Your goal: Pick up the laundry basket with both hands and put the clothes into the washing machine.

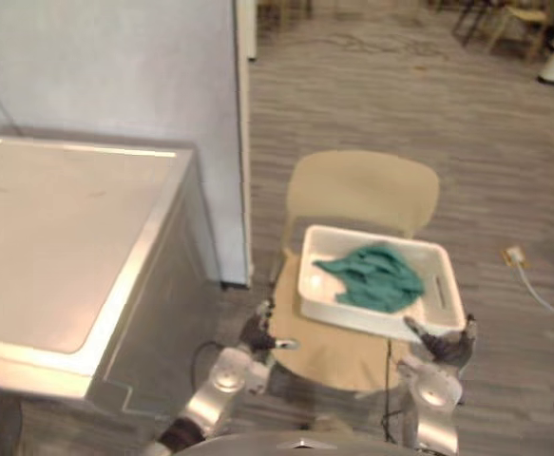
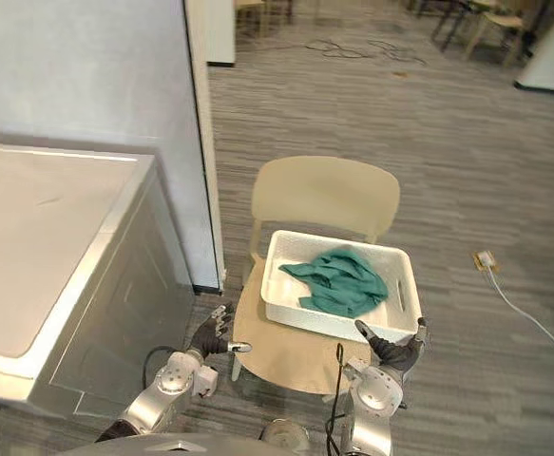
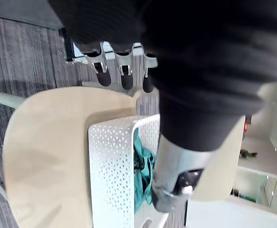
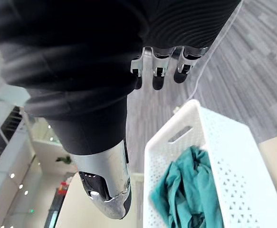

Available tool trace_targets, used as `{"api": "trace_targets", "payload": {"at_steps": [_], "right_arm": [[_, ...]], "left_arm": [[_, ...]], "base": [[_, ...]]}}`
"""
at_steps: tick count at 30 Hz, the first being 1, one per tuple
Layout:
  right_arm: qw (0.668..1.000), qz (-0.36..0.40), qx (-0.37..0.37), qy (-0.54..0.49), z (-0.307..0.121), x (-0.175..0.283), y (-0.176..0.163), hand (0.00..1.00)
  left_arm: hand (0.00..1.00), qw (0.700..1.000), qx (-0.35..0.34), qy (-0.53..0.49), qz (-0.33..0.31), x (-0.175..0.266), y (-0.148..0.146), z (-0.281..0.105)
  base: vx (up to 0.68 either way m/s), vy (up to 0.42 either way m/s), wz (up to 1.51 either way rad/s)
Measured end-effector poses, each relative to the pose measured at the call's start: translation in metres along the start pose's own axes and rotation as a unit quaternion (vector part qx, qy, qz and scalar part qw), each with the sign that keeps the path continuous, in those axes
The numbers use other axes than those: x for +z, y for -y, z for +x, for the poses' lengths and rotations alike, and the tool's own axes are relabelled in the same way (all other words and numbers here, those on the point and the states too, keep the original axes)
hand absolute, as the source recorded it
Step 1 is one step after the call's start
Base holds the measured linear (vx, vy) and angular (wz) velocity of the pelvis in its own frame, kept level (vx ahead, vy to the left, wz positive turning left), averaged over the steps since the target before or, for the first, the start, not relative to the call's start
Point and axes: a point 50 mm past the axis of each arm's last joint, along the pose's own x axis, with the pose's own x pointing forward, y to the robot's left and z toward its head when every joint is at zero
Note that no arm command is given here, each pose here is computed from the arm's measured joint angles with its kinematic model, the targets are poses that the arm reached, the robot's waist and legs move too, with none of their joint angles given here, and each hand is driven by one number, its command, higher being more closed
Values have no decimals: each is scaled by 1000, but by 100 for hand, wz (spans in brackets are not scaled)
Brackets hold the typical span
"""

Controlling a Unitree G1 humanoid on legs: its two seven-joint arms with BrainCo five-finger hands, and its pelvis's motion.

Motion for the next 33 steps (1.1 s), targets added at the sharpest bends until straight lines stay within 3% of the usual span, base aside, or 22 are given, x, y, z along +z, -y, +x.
{"api": "trace_targets", "payload": {"at_steps": [3,11,14,18,20,28,33], "right_arm": [[999,9,-34,8,11,6,11,0],[994,21,-102,45,41,34,31,0],[991,27,-99,83,66,63,25,0],[978,13,-79,191,106,148,13,0],[973,-8,-82,217,113,168,16,0],[964,-51,-96,244,136,214,37,0],[963,-16,-27,269,133,234,25,0]], "left_arm": [[0,1000,17,1,-26,-4,-6,-10],[0,1000,16,-4,-13,-8,-20,-13],[0,999,25,17,-12,3,-27,-13],[0,998,22,56,-9,22,-28,-9],[0,998,26,61,-16,25,-29,-8],[0,993,36,108,-27,46,-33,-5],[0,991,49,118,-41,51,-40,-6]], "base": [[18,14,26],[76,162,5],[31,154,-27],[-57,115,-40],[-23,53,-28],[-3,-7,-10],[-30,-15,-13]]}}
